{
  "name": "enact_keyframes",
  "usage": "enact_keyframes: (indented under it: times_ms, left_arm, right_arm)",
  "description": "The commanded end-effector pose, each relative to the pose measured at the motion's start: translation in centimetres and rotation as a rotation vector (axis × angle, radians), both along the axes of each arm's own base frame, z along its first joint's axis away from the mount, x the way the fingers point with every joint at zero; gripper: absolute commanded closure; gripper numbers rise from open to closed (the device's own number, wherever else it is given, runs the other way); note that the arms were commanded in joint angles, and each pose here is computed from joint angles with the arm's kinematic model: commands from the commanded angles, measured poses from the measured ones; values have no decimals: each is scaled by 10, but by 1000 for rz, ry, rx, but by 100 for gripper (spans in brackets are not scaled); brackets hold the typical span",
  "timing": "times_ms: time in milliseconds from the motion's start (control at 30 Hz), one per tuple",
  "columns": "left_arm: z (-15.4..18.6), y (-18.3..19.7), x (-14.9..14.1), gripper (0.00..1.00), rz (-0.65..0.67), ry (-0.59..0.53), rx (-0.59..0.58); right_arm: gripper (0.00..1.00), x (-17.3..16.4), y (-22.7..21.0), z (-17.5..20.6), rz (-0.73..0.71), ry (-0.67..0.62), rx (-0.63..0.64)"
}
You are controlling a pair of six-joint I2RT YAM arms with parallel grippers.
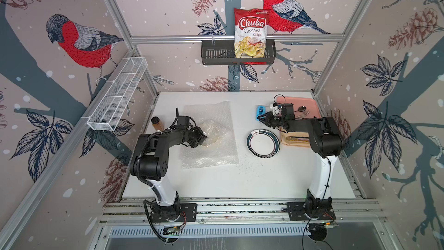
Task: Wrap dinner plates in bubble wrap
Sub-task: Tear off the tape using the Tape Cutter.
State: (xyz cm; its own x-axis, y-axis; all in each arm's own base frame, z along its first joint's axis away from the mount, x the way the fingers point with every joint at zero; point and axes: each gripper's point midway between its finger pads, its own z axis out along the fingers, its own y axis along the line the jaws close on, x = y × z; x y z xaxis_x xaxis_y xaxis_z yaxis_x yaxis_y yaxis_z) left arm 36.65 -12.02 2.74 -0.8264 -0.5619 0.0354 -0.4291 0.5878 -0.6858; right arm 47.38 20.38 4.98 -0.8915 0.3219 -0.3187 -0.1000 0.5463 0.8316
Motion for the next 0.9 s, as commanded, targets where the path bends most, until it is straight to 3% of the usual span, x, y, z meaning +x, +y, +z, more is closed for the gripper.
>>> enact_keyframes:
  times_ms: [0,400,867]
  left_arm:
    - [-28,20,-24,100,45,138,119]
    - [-28,20,-24,100,42,136,119]
    - [-25,19,-27,100,38,118,106]
  right_arm:
    - [79,2,2,6,11,-26,14]
    - [93,-3,2,15,6,-37,15]
    - [98,-22,18,40,46,-6,-27]
